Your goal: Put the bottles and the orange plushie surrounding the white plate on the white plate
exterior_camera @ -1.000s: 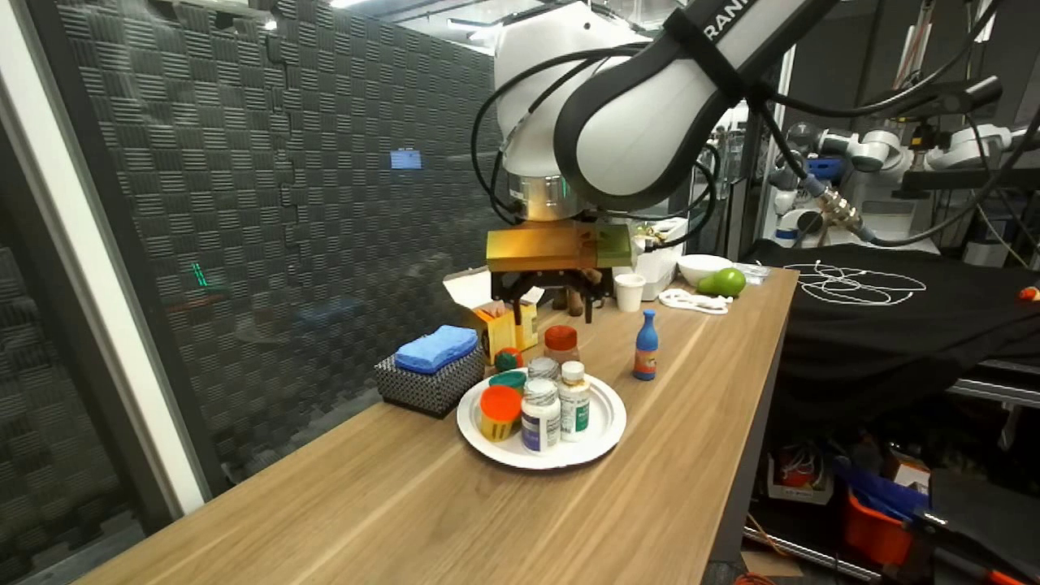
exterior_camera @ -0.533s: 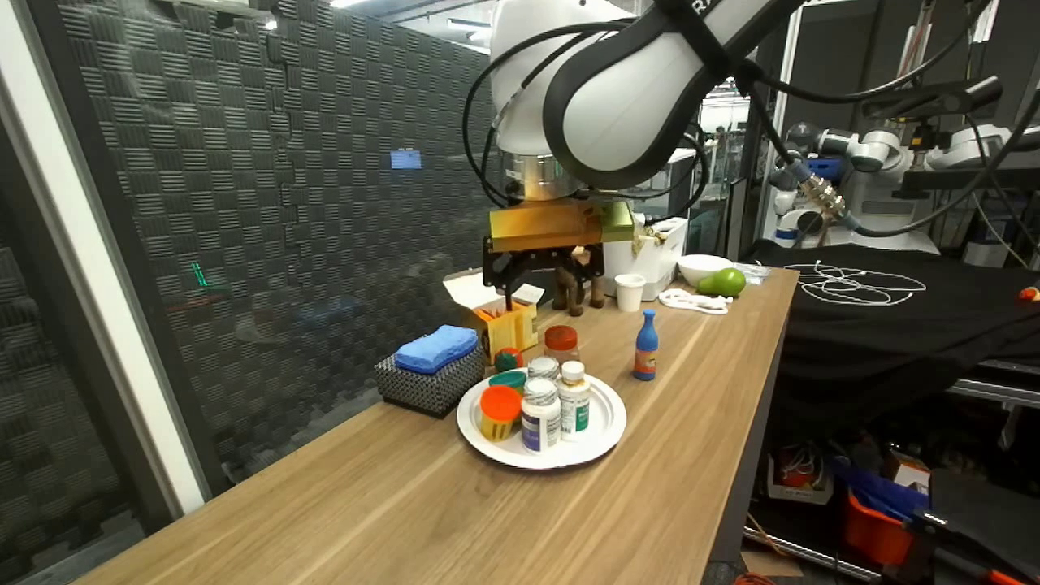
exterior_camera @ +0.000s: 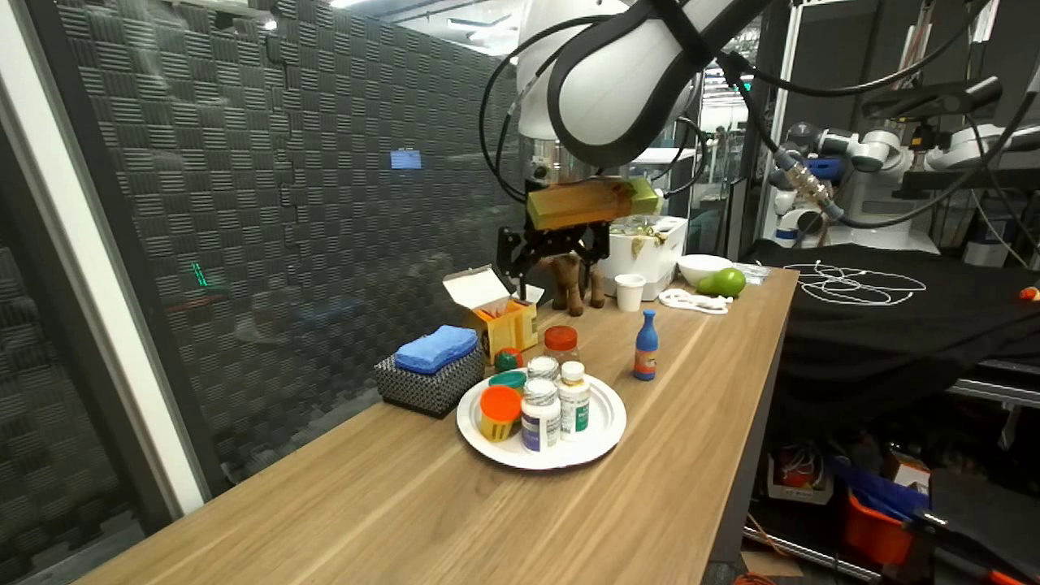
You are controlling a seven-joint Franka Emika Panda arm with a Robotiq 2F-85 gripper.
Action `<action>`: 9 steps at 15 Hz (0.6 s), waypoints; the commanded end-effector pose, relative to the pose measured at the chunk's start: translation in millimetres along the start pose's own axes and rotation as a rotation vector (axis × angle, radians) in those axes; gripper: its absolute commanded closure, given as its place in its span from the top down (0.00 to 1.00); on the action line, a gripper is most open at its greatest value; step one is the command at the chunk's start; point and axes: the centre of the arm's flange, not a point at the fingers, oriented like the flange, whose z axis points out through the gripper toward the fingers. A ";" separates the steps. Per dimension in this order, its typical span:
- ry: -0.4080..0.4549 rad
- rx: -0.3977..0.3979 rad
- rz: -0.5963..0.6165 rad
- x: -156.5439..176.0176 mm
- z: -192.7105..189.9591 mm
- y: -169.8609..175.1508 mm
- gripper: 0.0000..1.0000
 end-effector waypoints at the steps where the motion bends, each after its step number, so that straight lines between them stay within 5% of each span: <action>1: -0.017 0.059 -0.011 23.3 -3.8 -1.3 1.00; 9: -0.014 0.075 0.102 23.0 33.7 -3.6 1.00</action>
